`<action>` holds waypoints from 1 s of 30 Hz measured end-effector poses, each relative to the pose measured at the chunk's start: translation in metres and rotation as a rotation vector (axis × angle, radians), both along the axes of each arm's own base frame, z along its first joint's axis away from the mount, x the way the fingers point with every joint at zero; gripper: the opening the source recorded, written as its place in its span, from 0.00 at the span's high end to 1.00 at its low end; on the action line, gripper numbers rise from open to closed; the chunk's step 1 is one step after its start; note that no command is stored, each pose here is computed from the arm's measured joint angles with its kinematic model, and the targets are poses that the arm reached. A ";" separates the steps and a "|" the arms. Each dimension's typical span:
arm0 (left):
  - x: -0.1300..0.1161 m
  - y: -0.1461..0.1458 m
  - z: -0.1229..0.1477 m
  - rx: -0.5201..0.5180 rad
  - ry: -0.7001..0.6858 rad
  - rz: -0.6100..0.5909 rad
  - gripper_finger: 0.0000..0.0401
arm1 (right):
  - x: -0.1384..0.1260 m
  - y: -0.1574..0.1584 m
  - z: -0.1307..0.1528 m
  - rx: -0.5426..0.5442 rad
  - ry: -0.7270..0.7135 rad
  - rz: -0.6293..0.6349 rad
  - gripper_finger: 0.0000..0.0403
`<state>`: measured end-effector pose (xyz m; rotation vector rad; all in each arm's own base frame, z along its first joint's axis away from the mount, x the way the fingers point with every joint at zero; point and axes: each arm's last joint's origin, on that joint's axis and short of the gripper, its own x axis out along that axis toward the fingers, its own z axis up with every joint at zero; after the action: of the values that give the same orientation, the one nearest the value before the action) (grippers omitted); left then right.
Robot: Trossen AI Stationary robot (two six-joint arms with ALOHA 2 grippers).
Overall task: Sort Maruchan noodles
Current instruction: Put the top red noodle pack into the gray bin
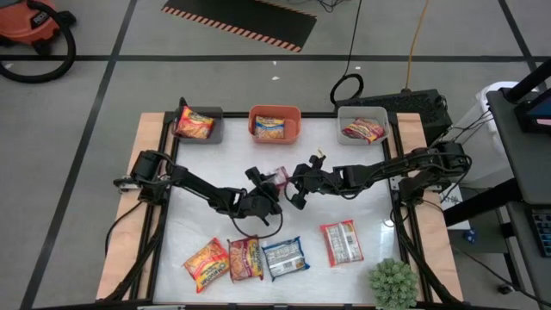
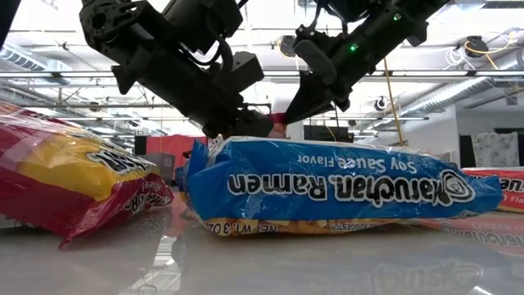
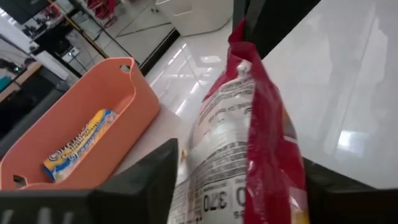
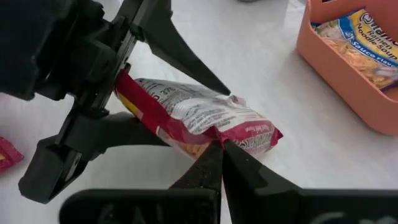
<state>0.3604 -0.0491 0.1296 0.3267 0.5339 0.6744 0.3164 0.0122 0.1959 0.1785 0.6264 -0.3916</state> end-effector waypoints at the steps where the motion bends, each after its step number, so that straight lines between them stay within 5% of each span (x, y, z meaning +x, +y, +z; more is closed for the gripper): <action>1: 0.000 0.000 0.000 0.003 0.005 -0.005 0.50 | 0.000 0.000 0.000 0.000 0.000 0.000 1.00; 9: 0.001 -0.002 0.002 -0.033 0.032 -0.098 0.68 | 0.000 0.000 0.000 -0.021 0.008 0.017 1.00; 20: -0.012 -0.008 0.036 -0.069 0.014 -0.141 0.65 | -0.018 0.008 0.032 -0.143 -0.004 0.144 0.99; 30: -0.032 -0.012 0.086 -0.240 -0.102 -0.234 0.67 | -0.056 0.024 0.042 -0.193 -0.084 0.248 0.75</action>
<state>0.3284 -0.0612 0.2152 0.1256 0.4652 0.3931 0.2599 0.0365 0.2375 -0.0672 0.5170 -0.2020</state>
